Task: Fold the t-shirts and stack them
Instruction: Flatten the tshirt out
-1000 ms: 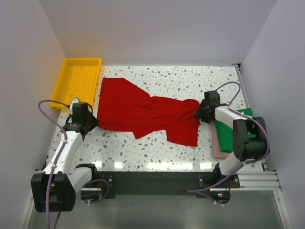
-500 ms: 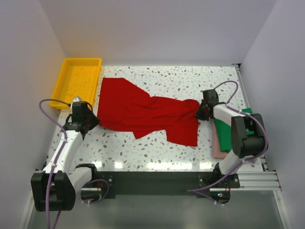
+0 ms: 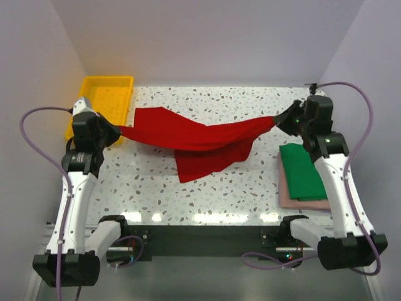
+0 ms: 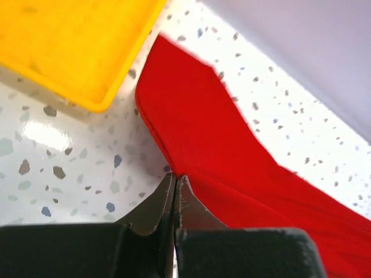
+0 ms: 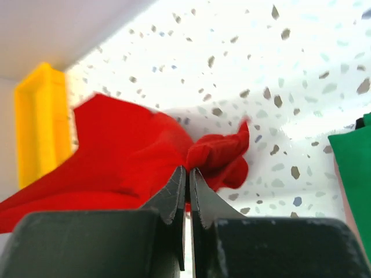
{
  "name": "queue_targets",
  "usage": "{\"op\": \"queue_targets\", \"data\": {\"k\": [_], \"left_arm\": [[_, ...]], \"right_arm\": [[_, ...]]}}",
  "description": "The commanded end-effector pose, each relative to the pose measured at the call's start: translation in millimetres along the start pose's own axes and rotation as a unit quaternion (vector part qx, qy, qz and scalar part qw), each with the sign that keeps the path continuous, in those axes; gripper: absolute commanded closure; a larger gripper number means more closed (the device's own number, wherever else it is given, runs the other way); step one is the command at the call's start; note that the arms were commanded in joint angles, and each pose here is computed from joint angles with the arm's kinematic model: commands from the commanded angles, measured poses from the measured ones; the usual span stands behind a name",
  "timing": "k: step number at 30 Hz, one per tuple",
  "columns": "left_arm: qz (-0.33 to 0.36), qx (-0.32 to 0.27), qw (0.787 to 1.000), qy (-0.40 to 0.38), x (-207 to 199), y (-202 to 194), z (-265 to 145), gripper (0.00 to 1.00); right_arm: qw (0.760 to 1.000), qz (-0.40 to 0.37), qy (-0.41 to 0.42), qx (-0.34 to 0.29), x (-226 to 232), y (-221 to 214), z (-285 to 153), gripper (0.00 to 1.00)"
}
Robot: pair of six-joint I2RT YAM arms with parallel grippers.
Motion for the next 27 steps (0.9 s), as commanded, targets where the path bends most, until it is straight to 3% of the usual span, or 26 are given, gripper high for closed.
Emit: {"op": "queue_targets", "data": {"k": [1, 6, 9, 14, 19, 25, 27], "left_arm": [[0.011, -0.073, 0.996, -0.04, -28.2, 47.6, -45.9, 1.0], [-0.001, -0.148, 0.984, -0.103, -62.7, 93.5, -109.1, 1.0], [-0.008, -0.176, 0.975, -0.135, -80.3, 113.1, -133.4, 1.0], [-0.015, -0.192, 0.969, -0.156, -102.6, 136.7, -133.7, 1.0], [-0.02, -0.188, 0.966, -0.177, -129.8, 156.4, -90.9, 1.0], [-0.02, -0.183, 0.963, -0.195, -164.0, 181.9, -6.3, 1.0], [-0.023, -0.192, 0.962, -0.194, -176.9, 202.9, 26.0, 1.0]], "right_arm": [[0.999, -0.005, 0.029, -0.033, 21.6, 27.2, -70.4, 1.0], [0.993, -0.014, 0.066, -0.102, 48.3, 62.5, -145.7, 1.0], [0.99, -0.016, 0.076, -0.117, 56.2, 72.3, -163.8, 1.0], [0.985, -0.019, 0.093, -0.147, 70.0, 94.2, -175.5, 1.0], [0.982, -0.008, 0.109, -0.153, 84.7, 120.2, -129.5, 1.0], [0.977, 0.005, 0.15, -0.152, 110.1, 158.9, -42.1, 1.0], [0.969, 0.003, 0.175, -0.176, 125.2, 181.9, -35.9, 1.0]]}}
Point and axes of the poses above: each gripper's point midway between its finger pads, its own z axis out along the fingers, its own x axis along the line the jaws close on, y = z × x, the point moved 4 cm from there along -z, back along the fingers, and after that the axes turned 6 degrees about -z, right-handed, at the moved point
